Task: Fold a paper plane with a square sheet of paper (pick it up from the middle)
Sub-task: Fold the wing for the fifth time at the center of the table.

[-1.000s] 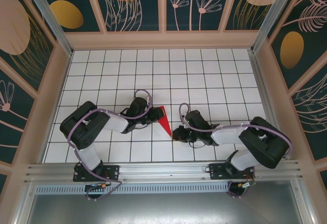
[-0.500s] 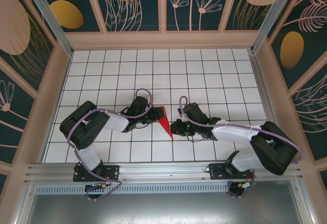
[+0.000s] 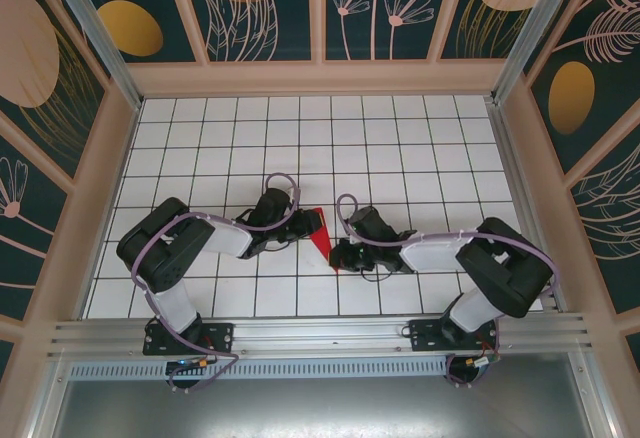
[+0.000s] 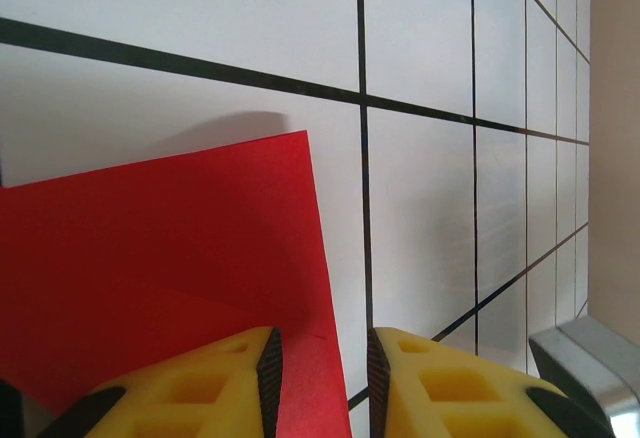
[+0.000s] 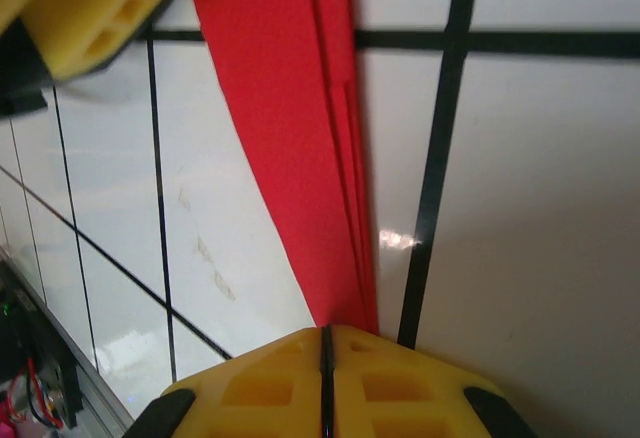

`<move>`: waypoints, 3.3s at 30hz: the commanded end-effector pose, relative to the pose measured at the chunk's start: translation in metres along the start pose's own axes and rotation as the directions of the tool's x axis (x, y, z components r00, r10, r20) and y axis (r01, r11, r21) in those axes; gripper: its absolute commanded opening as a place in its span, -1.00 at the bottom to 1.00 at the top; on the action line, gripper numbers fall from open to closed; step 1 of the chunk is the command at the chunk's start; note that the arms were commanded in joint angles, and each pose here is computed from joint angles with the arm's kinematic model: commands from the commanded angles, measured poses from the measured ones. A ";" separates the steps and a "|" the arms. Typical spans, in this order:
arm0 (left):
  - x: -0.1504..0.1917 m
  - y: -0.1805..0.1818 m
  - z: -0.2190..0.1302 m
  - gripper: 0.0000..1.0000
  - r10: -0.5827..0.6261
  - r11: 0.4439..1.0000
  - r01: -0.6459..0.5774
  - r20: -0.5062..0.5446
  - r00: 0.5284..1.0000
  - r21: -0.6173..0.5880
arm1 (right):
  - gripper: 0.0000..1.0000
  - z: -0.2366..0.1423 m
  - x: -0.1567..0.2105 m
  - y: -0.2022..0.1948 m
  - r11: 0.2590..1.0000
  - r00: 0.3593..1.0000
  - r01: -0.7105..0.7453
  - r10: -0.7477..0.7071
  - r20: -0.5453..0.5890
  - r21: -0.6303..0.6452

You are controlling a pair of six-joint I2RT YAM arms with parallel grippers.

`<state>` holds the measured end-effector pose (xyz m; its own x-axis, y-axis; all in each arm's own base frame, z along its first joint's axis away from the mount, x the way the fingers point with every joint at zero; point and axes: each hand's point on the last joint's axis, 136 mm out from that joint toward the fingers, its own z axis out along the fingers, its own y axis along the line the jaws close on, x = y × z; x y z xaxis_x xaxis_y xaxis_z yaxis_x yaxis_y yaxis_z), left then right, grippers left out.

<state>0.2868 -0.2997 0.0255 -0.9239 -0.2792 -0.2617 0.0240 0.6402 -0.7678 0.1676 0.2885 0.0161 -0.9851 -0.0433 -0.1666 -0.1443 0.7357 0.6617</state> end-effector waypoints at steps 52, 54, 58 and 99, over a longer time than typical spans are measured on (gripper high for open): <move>0.016 0.054 0.001 -0.28 -0.048 0.981 0.041 -0.033 0.998 -0.191 | -0.77 -0.006 -0.034 0.041 0.989 0.998 -0.008 0.017 0.061 -0.149; 0.016 0.053 0.001 -0.28 -0.051 0.982 0.045 -0.031 0.998 -0.185 | -0.77 0.000 -0.036 0.041 0.989 0.998 -0.011 0.019 0.055 -0.146; 0.015 0.051 0.001 -0.26 -0.054 0.983 0.048 -0.029 0.998 -0.180 | -0.78 0.016 -0.035 0.022 0.996 0.998 -0.043 0.046 0.036 -0.078; -0.047 0.039 -0.014 0.25 0.055 0.983 -0.035 0.109 0.992 -0.181 | -0.88 0.029 0.016 -0.046 0.987 0.992 -0.087 0.098 -0.075 0.137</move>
<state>0.3104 -0.2756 0.0366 -0.8946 -0.2856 -0.3437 0.0469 0.7049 -0.7077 0.2011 0.3200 0.0154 -0.9792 0.0077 -0.2028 -0.1430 0.6828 0.7164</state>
